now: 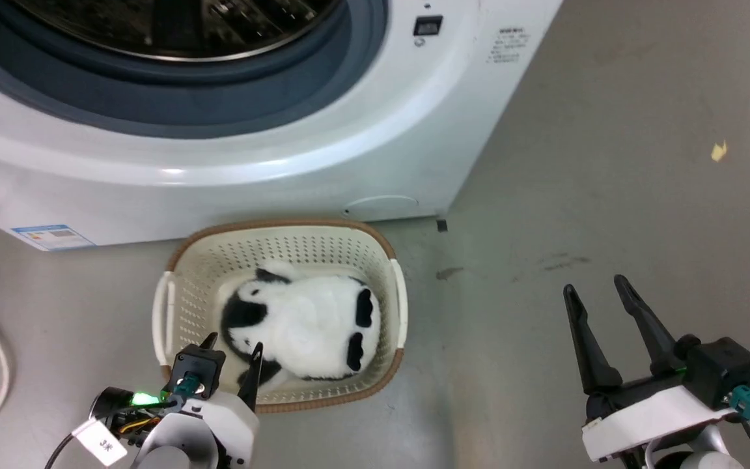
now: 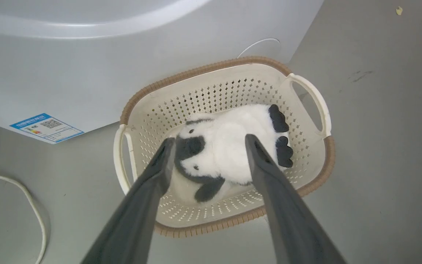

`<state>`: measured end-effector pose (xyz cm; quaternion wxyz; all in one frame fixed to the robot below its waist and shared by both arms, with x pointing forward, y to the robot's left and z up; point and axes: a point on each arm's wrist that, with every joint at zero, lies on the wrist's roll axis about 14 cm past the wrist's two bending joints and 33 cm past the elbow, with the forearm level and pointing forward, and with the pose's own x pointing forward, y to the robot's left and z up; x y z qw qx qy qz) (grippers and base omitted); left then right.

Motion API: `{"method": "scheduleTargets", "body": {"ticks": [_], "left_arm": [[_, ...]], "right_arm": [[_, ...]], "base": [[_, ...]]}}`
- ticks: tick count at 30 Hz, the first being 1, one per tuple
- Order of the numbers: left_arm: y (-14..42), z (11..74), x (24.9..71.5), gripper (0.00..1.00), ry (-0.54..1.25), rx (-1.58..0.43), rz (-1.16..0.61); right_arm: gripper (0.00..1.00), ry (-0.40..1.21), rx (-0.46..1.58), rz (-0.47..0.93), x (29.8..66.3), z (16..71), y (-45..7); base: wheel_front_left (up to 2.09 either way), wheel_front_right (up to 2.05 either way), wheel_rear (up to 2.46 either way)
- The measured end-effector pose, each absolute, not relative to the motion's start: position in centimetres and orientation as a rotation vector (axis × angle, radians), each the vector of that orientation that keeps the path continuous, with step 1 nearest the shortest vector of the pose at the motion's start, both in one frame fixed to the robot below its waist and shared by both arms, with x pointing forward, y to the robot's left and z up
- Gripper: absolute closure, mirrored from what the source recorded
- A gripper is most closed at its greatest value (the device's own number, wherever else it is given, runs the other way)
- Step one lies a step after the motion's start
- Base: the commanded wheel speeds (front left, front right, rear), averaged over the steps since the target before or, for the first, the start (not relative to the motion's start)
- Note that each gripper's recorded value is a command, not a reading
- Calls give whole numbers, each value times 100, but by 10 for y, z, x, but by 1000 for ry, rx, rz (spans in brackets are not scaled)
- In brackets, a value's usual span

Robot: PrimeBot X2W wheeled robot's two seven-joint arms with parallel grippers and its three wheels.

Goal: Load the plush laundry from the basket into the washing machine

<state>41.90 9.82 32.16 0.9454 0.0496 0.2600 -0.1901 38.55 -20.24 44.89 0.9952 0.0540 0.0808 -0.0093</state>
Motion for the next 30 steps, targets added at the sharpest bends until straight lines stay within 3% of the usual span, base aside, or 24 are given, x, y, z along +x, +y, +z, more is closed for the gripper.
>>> {"method": "scheduleTargets", "body": {"ticks": [15, 30], "left_arm": [[78, 251, 400, 0, 769, 131, -545], [72, 210, 443, 0, 849, 148, -589]], "right_arm": [[0, 202, 142, -77, 384, 429, -217], [0, 254, 178, -147, 381, 405, -233]], "base": [[0, 0, 0], [0, 0, 0]]}}
